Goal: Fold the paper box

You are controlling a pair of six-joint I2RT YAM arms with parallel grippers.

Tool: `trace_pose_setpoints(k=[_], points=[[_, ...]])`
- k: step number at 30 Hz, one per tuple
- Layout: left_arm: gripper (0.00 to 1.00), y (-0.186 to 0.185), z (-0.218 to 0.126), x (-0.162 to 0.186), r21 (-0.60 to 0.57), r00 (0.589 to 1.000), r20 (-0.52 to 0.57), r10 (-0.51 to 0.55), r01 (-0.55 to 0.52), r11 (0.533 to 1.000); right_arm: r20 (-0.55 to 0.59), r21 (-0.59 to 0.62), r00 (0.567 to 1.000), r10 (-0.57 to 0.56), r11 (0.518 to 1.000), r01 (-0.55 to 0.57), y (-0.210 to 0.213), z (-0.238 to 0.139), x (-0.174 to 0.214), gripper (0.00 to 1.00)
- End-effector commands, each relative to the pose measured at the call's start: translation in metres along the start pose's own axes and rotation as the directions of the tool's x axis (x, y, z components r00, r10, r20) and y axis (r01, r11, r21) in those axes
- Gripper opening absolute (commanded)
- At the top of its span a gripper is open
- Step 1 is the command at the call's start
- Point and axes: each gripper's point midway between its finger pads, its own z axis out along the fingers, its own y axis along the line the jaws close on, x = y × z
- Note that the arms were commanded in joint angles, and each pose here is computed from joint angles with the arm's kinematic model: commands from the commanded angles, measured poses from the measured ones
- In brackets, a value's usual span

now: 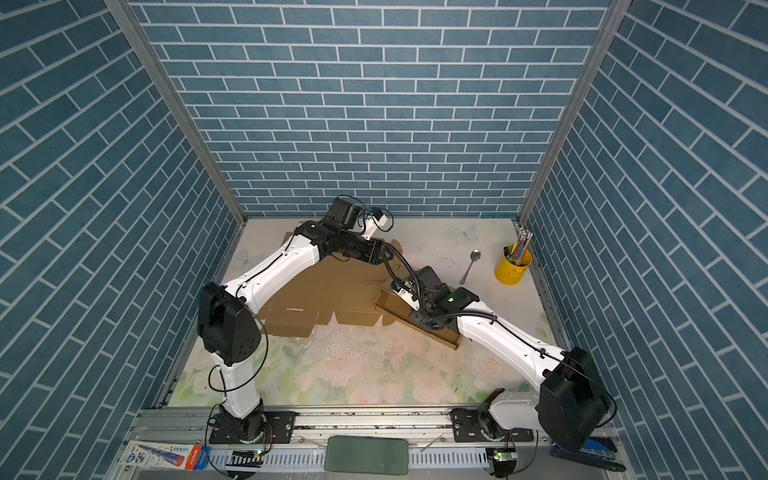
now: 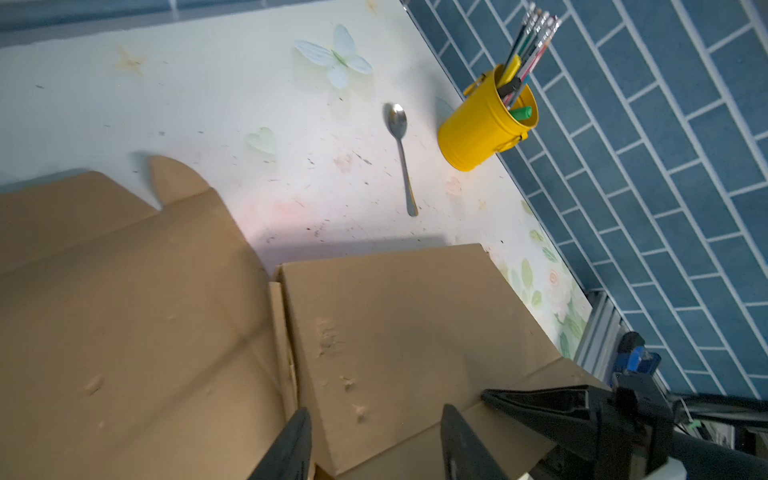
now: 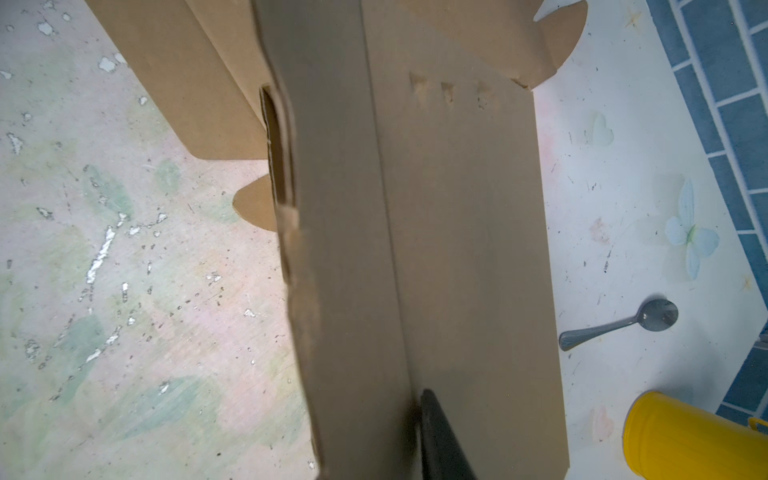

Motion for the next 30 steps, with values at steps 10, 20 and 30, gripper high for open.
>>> trace_pose_setpoints(k=[10, 20, 30], points=[[0.44, 0.001, 0.052, 0.087, 0.066, 0.969, -0.240, -0.050, 0.068, 0.996, -0.095, -0.064, 0.994, 0.048, 0.996, -0.054, 0.018, 0.006, 0.024, 0.53], [0.43, 0.025, 0.071, 0.112, 0.002, 0.955, -0.282, -0.090, 0.094, 0.996, -0.036, -0.329, 0.963, 0.269, 0.906, -0.265, 0.050, -0.034, -0.003, 0.68], [0.43, 0.040, 0.081, 0.125, -0.047, 0.952, -0.283, -0.119, 0.110, 0.993, -0.027, 0.053, 0.457, 0.889, 0.458, -0.888, -0.050, -0.036, 0.063, 0.67]])
